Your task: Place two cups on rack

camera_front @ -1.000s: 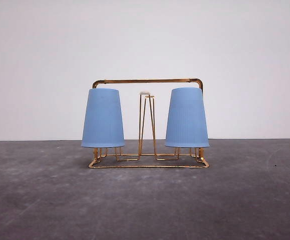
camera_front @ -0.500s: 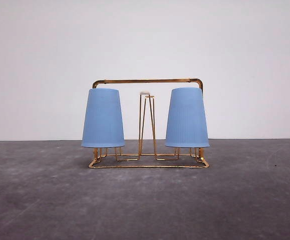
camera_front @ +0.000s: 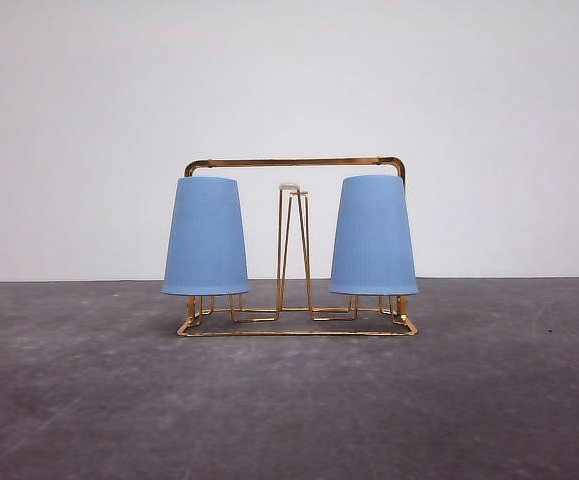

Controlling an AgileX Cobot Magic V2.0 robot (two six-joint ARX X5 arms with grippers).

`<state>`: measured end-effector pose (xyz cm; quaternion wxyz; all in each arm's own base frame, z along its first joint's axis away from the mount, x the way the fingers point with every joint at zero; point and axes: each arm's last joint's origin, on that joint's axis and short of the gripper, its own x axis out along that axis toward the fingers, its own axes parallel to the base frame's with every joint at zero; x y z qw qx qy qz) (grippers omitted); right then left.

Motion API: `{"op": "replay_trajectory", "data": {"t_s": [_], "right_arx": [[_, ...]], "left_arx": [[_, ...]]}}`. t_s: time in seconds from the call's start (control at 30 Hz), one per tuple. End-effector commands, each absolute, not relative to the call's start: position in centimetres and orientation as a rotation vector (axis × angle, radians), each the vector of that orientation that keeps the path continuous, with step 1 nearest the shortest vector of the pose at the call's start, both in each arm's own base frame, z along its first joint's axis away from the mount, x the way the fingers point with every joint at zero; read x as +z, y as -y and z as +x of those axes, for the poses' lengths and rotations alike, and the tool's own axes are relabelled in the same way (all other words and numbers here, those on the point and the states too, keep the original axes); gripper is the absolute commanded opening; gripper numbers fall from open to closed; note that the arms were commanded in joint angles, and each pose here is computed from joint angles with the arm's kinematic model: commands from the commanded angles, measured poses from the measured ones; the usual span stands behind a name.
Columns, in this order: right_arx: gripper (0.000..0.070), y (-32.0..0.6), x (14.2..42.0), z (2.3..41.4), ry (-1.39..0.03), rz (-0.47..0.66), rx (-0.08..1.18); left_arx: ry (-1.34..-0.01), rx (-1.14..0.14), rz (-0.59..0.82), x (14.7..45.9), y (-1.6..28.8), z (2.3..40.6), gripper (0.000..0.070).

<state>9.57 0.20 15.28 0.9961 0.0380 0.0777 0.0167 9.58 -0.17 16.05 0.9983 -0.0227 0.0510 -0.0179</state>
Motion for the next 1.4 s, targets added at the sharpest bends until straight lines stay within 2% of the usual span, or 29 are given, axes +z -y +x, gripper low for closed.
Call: {"op": "replay_trajectory", "data": {"t_s": [0.0, 1.37], "right_arx": [[0.0025, -0.21, 15.26, 9.6, -0.149, 0.078, 0.034], [0.0025, -0.21, 15.26, 9.6, -0.149, 0.078, 0.034]], "left_arx": [[-0.102, -0.035, -0.039, 15.69, 0.16, 9.66, 0.0], [-0.102, -0.035, -0.039, 15.69, 0.16, 9.66, 0.0]]}}
